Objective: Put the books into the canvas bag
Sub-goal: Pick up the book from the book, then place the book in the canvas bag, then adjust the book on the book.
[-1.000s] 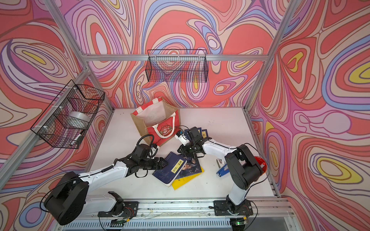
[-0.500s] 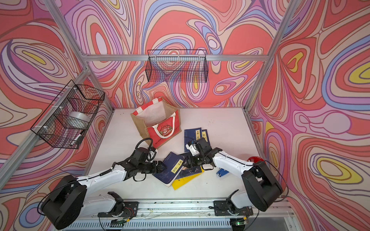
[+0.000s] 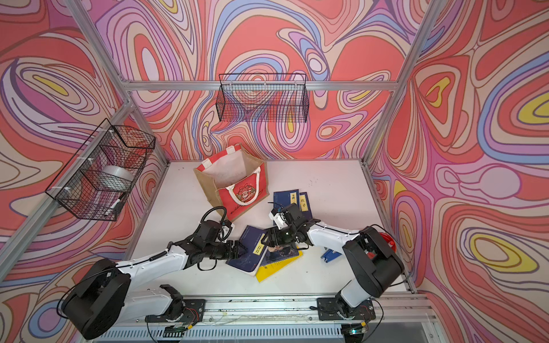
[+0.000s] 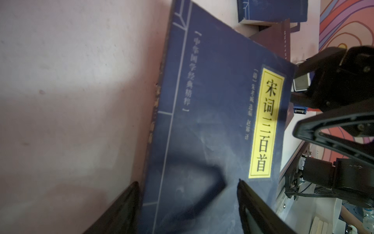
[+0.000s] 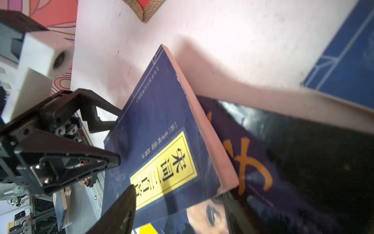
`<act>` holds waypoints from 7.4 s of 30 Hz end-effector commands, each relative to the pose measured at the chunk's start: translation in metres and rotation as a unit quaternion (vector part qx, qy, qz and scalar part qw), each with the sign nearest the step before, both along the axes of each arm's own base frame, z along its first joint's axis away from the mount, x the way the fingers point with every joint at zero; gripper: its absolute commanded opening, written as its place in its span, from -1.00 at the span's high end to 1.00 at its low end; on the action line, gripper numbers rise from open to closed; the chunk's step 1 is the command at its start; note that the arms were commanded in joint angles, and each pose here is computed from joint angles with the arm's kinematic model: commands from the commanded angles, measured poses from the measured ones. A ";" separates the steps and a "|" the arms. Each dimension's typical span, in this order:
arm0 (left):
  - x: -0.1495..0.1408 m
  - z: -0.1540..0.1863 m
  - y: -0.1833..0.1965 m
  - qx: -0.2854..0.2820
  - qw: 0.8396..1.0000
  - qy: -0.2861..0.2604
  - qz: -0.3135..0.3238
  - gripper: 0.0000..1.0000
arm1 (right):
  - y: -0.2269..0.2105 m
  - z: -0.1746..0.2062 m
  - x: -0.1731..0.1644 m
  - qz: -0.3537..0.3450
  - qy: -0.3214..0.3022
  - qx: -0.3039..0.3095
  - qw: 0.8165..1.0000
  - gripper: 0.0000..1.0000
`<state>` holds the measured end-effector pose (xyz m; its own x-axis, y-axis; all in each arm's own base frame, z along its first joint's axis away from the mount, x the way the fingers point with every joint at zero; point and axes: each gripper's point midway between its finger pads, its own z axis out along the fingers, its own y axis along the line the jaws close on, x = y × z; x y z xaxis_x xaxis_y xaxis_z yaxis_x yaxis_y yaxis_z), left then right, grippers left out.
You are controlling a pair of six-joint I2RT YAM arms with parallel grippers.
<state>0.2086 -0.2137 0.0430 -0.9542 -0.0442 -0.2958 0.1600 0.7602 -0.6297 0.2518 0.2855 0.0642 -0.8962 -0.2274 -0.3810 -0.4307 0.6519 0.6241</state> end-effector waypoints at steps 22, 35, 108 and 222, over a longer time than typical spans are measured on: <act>0.006 0.021 0.018 -0.011 0.997 -0.059 0.057 0.64 | 0.043 -0.034 -0.012 0.085 0.021 0.024 0.996 -0.29; 0.019 0.033 0.005 -0.048 0.993 -0.096 0.050 0.28 | 0.047 -0.042 -0.032 0.113 0.038 0.062 0.991 -0.06; 0.152 0.409 0.055 0.053 0.664 -0.738 0.107 1.00 | 0.020 0.168 0.253 -0.060 -0.270 -0.205 0.939 0.57; -0.028 0.048 -0.008 -0.029 0.997 -0.051 0.058 -1.00 | -0.095 -0.006 -0.015 -0.118 -0.005 -0.160 0.980 -0.85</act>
